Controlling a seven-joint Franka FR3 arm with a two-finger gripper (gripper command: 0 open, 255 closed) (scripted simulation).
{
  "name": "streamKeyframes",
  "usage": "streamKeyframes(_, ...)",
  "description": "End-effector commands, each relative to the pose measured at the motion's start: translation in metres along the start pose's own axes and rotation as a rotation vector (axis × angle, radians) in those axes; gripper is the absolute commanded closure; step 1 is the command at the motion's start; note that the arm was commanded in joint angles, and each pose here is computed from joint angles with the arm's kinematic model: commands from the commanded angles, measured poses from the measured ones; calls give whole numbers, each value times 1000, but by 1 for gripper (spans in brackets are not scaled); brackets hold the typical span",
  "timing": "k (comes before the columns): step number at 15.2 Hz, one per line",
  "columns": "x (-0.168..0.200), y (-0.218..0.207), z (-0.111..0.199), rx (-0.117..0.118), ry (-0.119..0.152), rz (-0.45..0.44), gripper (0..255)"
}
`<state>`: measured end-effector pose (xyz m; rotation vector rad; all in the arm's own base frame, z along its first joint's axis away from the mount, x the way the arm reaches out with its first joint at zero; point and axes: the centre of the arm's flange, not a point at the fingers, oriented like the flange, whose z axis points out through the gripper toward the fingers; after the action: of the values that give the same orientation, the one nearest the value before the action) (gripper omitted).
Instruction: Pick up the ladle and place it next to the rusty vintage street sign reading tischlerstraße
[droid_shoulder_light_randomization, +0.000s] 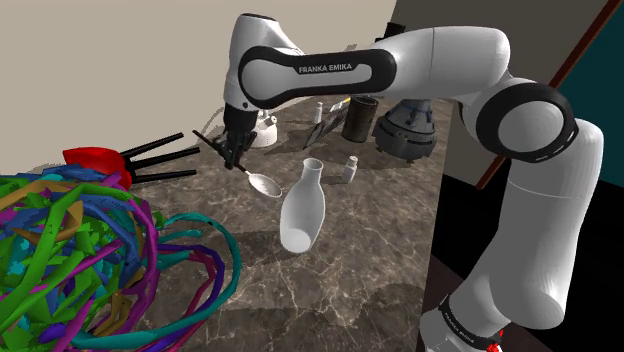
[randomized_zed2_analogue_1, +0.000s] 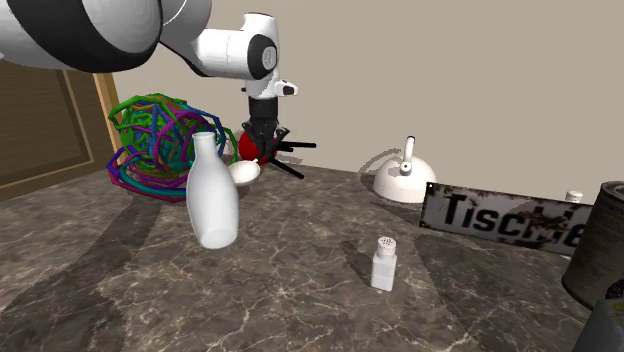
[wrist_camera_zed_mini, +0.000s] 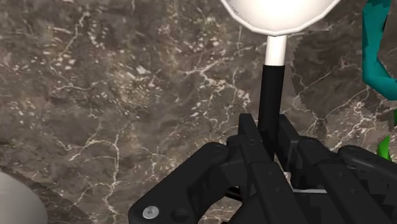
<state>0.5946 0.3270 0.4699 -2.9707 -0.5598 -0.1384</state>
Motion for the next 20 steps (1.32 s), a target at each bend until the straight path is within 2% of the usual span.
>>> streamKeyframes(1,1,-1,-11,0,0,0,255)
streamKeyframes(14,9,-7,-78,0,0,0,255)
streamKeyframes(20,3,71,-86,0,0,0,255)
